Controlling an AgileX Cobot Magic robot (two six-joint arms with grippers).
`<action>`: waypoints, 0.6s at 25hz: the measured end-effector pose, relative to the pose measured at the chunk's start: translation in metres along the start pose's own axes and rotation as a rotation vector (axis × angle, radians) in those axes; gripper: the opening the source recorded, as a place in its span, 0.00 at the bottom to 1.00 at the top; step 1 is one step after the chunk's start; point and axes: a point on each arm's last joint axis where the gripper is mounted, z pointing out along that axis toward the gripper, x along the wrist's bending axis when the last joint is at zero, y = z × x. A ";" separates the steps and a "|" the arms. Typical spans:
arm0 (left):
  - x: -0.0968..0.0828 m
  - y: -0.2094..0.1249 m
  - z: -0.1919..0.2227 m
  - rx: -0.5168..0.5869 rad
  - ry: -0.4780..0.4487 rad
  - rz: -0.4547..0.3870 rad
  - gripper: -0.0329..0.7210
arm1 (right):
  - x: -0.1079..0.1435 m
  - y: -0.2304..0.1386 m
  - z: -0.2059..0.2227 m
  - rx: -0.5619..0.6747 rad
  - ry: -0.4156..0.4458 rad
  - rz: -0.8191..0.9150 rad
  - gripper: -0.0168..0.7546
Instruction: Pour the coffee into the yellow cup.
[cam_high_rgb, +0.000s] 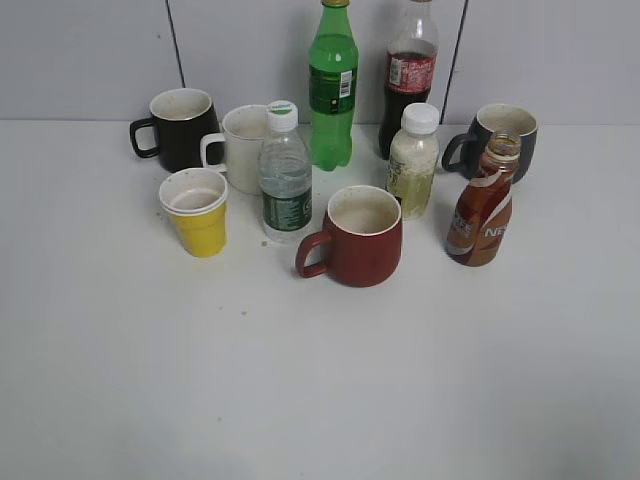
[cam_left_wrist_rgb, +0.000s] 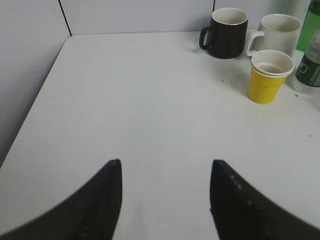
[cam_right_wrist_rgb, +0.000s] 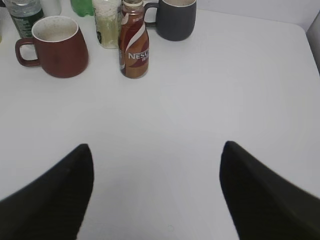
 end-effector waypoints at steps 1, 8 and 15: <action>0.000 0.000 0.000 0.000 0.000 0.000 0.61 | 0.000 0.000 0.000 0.000 0.000 0.000 0.79; 0.000 0.000 0.000 0.000 0.000 0.000 0.59 | 0.000 0.000 0.000 0.000 0.000 0.000 0.79; 0.000 0.000 0.000 0.000 0.000 0.000 0.56 | 0.000 0.000 0.000 0.000 0.000 0.000 0.78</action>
